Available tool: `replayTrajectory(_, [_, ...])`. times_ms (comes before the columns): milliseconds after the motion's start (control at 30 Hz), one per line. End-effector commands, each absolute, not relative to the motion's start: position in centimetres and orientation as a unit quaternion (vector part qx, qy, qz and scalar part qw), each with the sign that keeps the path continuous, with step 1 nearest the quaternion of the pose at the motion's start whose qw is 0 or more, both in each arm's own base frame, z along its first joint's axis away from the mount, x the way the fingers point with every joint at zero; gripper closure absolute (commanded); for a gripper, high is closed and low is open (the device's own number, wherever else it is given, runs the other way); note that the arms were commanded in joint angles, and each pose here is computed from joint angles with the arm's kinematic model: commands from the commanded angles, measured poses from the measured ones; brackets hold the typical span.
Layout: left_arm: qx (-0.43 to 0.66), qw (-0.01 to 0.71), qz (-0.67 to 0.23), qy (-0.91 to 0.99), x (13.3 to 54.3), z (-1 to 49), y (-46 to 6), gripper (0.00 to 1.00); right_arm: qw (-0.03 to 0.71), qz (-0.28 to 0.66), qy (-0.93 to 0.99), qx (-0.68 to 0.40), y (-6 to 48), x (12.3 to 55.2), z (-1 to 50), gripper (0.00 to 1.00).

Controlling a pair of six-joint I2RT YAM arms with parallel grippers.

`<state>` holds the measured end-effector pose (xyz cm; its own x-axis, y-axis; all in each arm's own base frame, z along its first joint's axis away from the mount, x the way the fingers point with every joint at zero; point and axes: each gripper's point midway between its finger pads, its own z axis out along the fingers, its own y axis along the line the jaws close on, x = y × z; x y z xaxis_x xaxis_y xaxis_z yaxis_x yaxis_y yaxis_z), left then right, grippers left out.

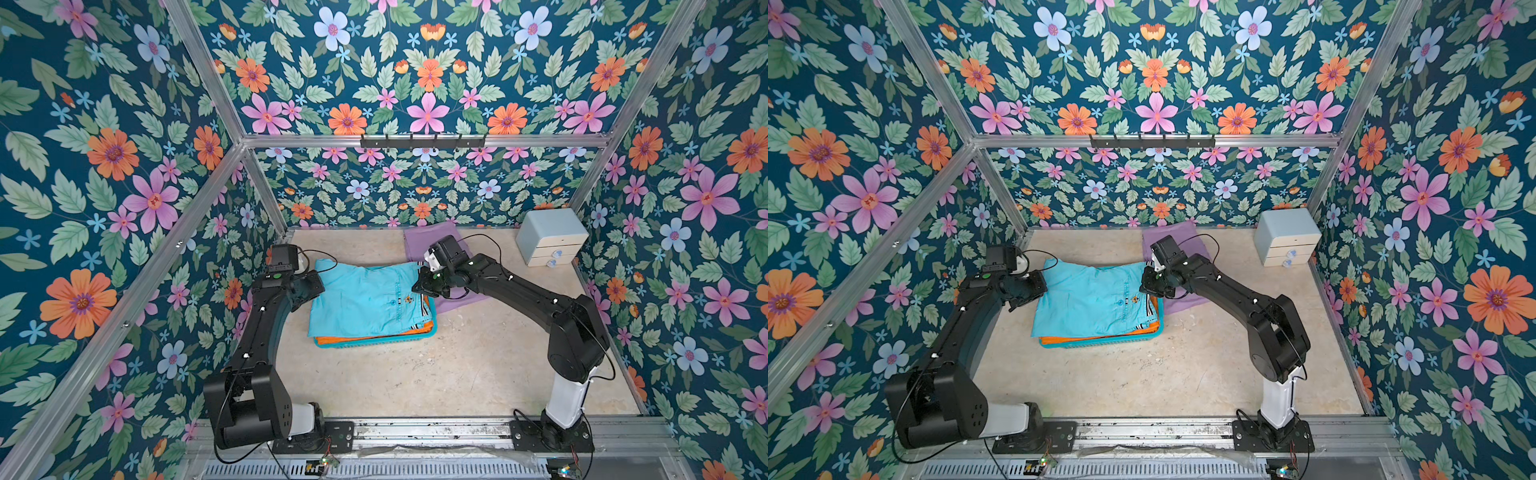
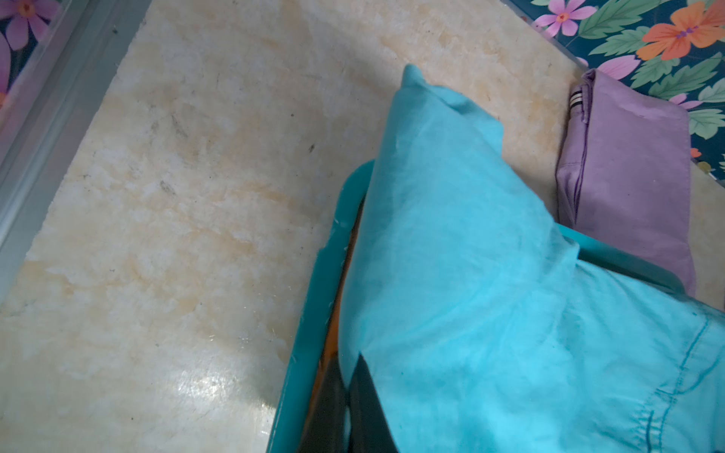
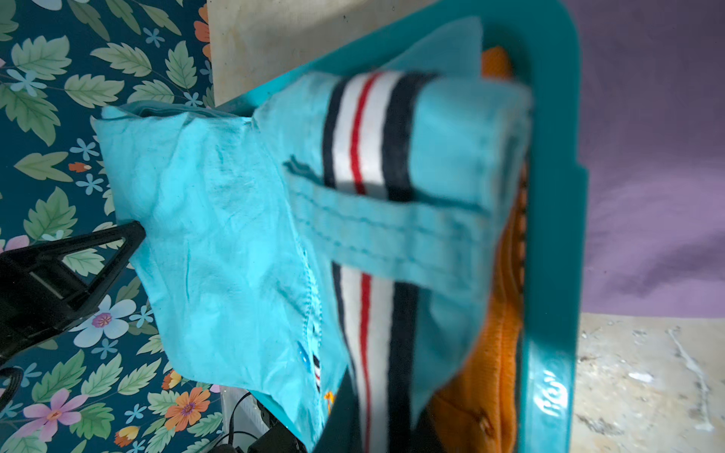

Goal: Put the folded long pants in the basket
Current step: Move the basket to the center of the board, then place the long pant in the basket.

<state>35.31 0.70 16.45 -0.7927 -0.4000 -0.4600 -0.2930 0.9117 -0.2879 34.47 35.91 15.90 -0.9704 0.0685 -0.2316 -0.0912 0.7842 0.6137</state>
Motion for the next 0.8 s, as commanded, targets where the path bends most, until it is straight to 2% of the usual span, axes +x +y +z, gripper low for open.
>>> replayTrajectory(0, [-0.203,0.218,-0.090,0.950,34.3,14.1,1.0,1.00,0.107,0.286,0.952,0.003,35.1,34.8,14.5,1.00])
replayTrajectory(233, [-0.196,0.208,-0.074,0.955,34.8,11.7,1.5,1.00,0.103,0.270,0.957,0.009,34.6,35.5,12.3,1.00])
replayTrajectory(400, [-0.190,0.197,-0.106,0.956,34.6,10.8,0.3,1.00,0.115,0.276,0.954,0.017,34.6,36.7,11.9,1.00])
replayTrajectory(567, [-0.186,0.201,-0.113,0.955,34.2,12.1,0.0,1.00,0.108,0.280,0.954,0.023,34.3,36.6,11.7,1.00])
replayTrajectory(600, [-0.182,0.203,-0.116,0.955,34.1,12.6,-0.1,0.94,0.109,0.281,0.953,0.019,34.4,36.5,11.8,1.00])
replayTrajectory(633, [-0.178,0.204,-0.119,0.955,34.0,13.0,-0.2,0.84,0.110,0.282,0.953,0.014,34.4,36.6,12.1,1.00])
replayTrajectory(667, [-0.176,0.208,-0.120,0.955,34.0,13.6,-0.3,0.69,0.111,0.278,0.954,0.010,34.3,36.6,12.3,0.99])
replayTrajectory(700, [-0.173,0.213,-0.122,0.954,34.0,14.2,-0.4,0.59,0.115,0.278,0.954,0.006,34.2,36.7,12.8,0.86])
replayTrajectory(767, [-0.173,0.224,-0.119,0.952,33.8,15.4,-0.2,0.48,0.117,0.279,0.953,0.002,34.0,36.7,13.5,0.66])
